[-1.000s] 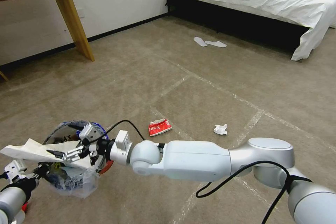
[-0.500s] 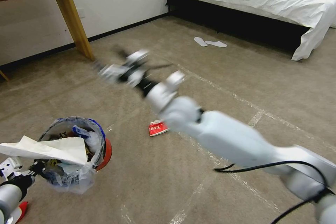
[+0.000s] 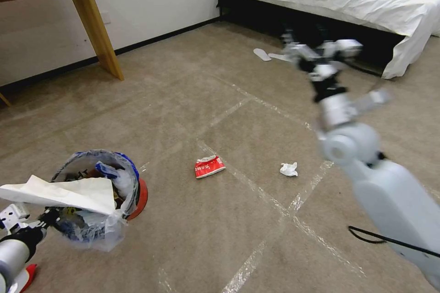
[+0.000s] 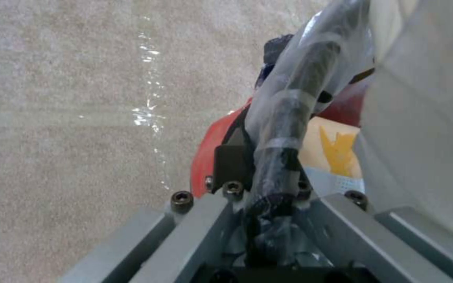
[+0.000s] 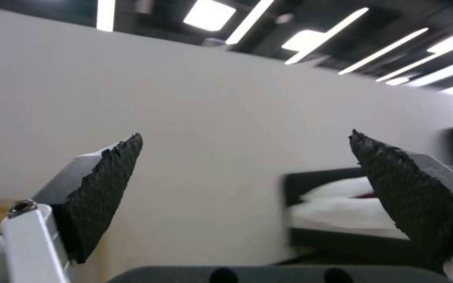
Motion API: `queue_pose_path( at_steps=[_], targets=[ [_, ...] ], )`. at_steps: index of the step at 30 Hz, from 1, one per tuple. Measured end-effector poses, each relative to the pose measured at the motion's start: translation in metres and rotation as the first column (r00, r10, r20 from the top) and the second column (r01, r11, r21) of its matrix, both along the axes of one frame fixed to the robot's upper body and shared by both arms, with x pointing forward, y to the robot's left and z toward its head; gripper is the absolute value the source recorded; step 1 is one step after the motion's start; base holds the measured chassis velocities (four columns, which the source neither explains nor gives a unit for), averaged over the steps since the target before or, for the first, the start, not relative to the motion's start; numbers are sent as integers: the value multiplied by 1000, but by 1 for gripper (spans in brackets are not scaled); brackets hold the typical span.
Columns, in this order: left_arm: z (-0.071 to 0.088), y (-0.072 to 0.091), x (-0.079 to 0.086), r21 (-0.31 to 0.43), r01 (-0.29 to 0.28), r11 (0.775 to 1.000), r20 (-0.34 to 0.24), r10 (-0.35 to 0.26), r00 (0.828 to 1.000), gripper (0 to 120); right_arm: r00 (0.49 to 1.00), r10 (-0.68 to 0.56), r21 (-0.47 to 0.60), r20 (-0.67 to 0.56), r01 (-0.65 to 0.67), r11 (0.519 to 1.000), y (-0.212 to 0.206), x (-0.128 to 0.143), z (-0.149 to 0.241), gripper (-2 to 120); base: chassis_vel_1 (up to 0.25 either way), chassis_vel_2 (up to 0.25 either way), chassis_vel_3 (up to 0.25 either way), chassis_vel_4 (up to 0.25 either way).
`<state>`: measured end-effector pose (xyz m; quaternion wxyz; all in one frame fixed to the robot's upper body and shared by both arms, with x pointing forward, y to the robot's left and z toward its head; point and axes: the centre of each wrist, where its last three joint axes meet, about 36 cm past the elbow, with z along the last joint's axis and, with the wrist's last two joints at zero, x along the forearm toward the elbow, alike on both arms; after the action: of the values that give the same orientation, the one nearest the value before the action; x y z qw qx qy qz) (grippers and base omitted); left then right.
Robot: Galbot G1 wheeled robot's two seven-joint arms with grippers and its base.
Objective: Pick up the trash bin and place the garbage on the floor into it.
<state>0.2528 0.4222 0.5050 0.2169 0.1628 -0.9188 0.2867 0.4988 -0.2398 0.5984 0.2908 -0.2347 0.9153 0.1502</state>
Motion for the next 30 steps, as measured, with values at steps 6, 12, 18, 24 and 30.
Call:
queue_pose_path(
  at_steps=[6,12,18,24,30],
  targets=[
    [0,-1,1,-4,-2,1000,5,2,1000,0,979,-201,-18,47,202,979,-57,-25,-6,100,0,0,0,0],
    [0,0,1,-1,-3,1000,6,3,1000,0,930,-364,-39,53,366,930,-102,-55,-33,100,0,0,0,0],
    [0,0,0,-2,-8,1000,9,8,1000,0,865,-499,-81,57,502,861,-123,-74,-60,100,0,0,0,0],
    [0,-1,0,-6,-17,1000,25,17,1000,0,733,-679,-194,-41,661,725,-141,-114,-124,100,0,0,0,0],
    [0,-2,0,-8,-20,1000,27,21,999,0,724,-683,-251,-100,645,721,-122,-120,-168,100,0,0,0,0]
  ],
)
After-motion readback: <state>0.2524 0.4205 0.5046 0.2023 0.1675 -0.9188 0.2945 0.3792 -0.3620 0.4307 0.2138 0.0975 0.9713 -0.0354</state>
